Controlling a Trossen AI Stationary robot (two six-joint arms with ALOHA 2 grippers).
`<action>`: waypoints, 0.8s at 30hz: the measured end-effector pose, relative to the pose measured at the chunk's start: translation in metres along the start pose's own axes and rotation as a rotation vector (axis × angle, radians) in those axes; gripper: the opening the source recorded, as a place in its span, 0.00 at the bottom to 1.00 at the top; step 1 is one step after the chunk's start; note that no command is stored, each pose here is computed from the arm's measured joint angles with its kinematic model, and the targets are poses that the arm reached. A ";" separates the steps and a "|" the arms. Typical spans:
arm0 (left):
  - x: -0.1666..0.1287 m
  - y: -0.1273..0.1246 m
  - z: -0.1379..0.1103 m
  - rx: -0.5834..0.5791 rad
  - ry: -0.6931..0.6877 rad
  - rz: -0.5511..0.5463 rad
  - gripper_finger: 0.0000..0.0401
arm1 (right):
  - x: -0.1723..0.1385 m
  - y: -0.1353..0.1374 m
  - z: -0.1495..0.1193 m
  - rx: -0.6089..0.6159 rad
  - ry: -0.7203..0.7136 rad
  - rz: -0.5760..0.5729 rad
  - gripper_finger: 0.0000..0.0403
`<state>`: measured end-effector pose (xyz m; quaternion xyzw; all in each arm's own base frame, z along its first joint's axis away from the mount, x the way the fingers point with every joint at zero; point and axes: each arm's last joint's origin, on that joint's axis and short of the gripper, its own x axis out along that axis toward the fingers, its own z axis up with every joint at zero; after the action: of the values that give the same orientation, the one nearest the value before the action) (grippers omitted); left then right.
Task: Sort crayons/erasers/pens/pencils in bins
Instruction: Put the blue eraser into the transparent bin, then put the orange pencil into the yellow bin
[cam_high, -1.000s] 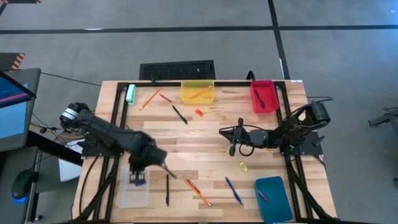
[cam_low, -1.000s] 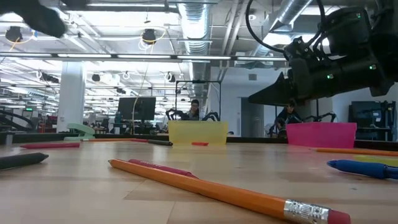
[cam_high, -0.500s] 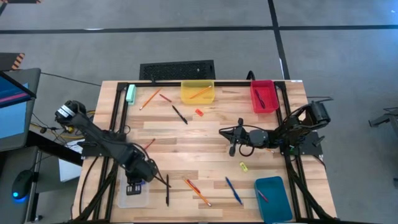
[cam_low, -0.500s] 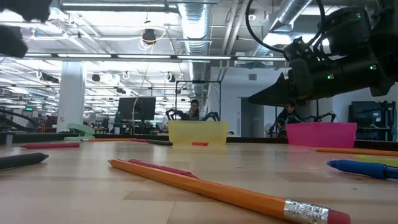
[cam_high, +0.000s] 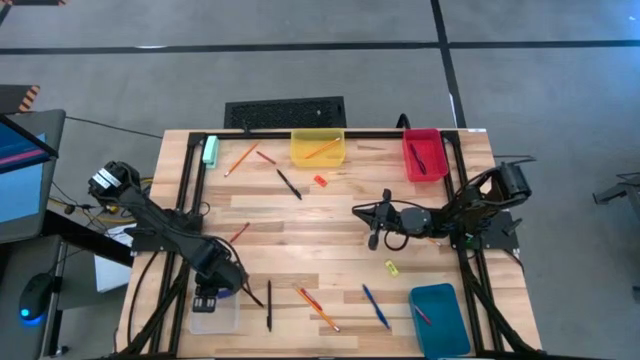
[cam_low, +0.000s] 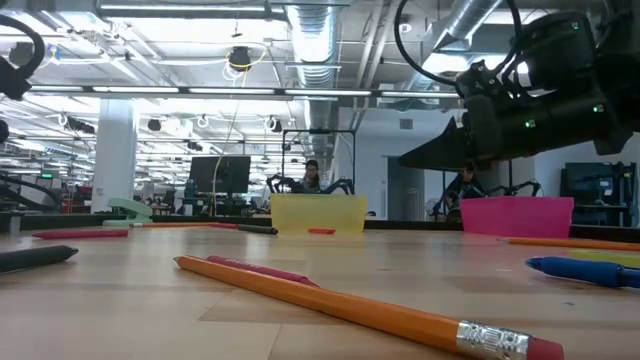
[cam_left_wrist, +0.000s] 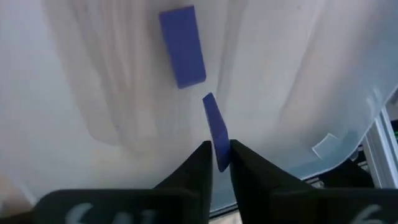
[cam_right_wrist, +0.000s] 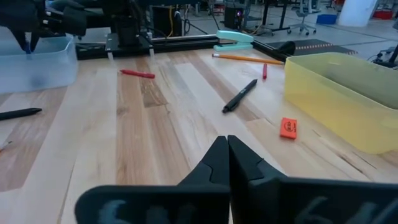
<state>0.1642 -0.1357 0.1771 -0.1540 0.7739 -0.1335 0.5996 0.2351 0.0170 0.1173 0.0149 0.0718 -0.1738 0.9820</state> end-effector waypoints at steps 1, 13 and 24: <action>0.000 0.000 0.000 0.002 0.005 -0.008 0.14 | 0.000 0.000 0.000 0.000 0.000 -0.001 0.01; -0.019 -0.009 0.000 0.006 0.054 -0.049 0.28 | 0.001 -0.003 0.000 -0.007 -0.001 -0.012 0.01; -0.075 -0.023 0.009 0.044 -0.180 -0.048 0.08 | 0.001 -0.002 0.001 -0.005 -0.006 -0.010 0.01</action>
<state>0.1926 -0.1266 0.2504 -0.1705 0.7100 -0.1505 0.6665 0.2354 0.0142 0.1179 0.0115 0.0694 -0.1788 0.9814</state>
